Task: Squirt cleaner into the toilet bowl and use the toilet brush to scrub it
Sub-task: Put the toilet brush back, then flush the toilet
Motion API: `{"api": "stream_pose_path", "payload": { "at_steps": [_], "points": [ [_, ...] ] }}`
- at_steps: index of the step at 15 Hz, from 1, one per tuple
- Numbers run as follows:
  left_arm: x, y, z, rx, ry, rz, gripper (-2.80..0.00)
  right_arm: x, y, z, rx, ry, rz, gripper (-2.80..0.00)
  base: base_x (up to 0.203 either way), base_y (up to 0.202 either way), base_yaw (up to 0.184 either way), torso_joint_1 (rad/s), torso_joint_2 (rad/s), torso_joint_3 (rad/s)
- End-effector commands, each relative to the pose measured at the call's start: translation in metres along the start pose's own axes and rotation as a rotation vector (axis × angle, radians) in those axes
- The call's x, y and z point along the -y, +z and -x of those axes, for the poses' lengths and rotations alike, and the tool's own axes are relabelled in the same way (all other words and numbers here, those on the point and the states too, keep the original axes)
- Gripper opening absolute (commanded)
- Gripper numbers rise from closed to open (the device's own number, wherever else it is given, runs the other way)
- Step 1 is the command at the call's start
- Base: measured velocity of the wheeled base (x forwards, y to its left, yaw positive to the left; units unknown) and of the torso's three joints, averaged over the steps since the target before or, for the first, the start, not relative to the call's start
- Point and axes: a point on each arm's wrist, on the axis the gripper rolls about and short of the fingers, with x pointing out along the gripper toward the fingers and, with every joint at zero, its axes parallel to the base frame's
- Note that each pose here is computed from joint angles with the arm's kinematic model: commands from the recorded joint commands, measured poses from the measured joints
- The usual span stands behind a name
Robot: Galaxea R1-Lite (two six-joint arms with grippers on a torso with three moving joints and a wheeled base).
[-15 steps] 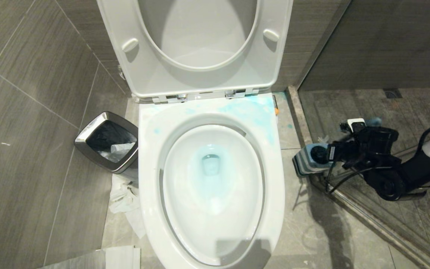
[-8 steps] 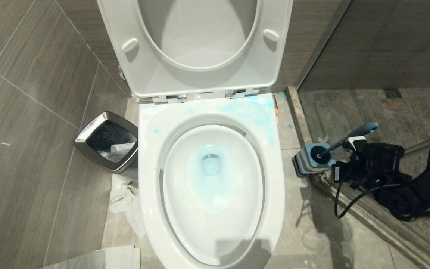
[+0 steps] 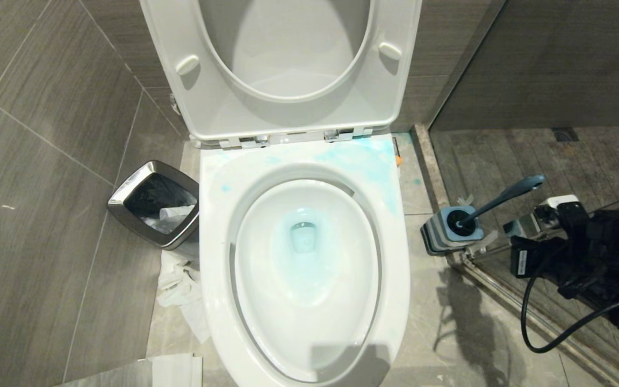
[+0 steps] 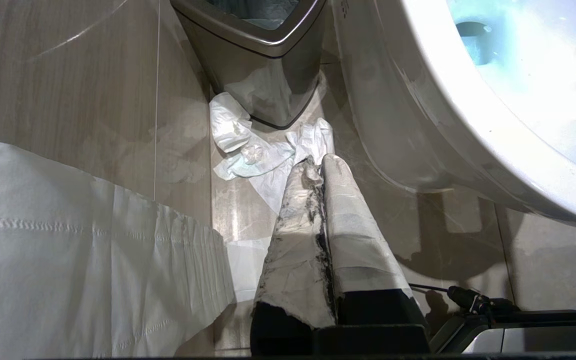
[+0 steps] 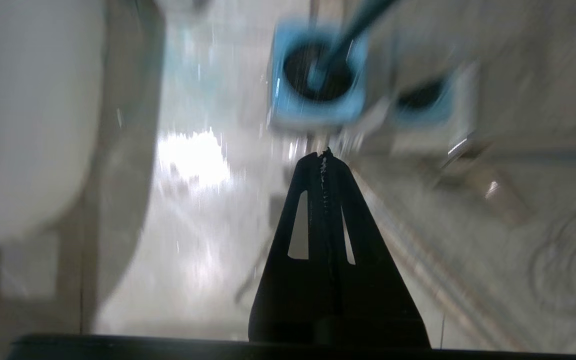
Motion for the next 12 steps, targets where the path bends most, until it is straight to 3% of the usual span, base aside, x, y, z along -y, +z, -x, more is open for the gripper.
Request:
{"api": "stream_pose_path", "payload": {
  "at_steps": [1, 4, 6, 10, 12],
  "points": [
    [0.000, 0.000, 0.000, -0.001, 0.000, -0.002, -2.80, 0.008, 0.043, 0.044, 0.209, -0.018, -0.020, -2.80, 0.000, 0.000, 0.000, 0.000, 0.00, 0.000],
    [0.000, 0.000, 0.000, -0.001, 0.000, 0.000, -2.80, 0.015, 0.080, 0.096, 0.392, -0.028, -0.022, -2.80, 0.000, 0.000, 0.000, 0.000, 0.00, 0.000],
    [0.000, 0.000, 0.000, -0.001, 0.000, 0.000, -2.80, 0.021, 0.092, 0.138, 0.451, -0.033, -0.016, -2.80, 0.000, 0.000, 0.000, 0.000, 0.00, 0.000],
    [0.000, 0.000, 0.000, -0.001, 0.000, 0.002, -2.80, 0.029, 0.081, 0.207, 0.447, -0.044, 0.003, -2.80, 0.000, 0.000, 0.000, 0.000, 0.00, 0.000],
    [0.000, 0.000, 0.000, -0.001, 0.000, 0.003, -2.80, 0.032, 0.070, 0.231, 0.449, -0.091, 0.031, -2.80, 0.000, 0.000, 0.000, 0.000, 0.00, 0.000]
  ]
}}
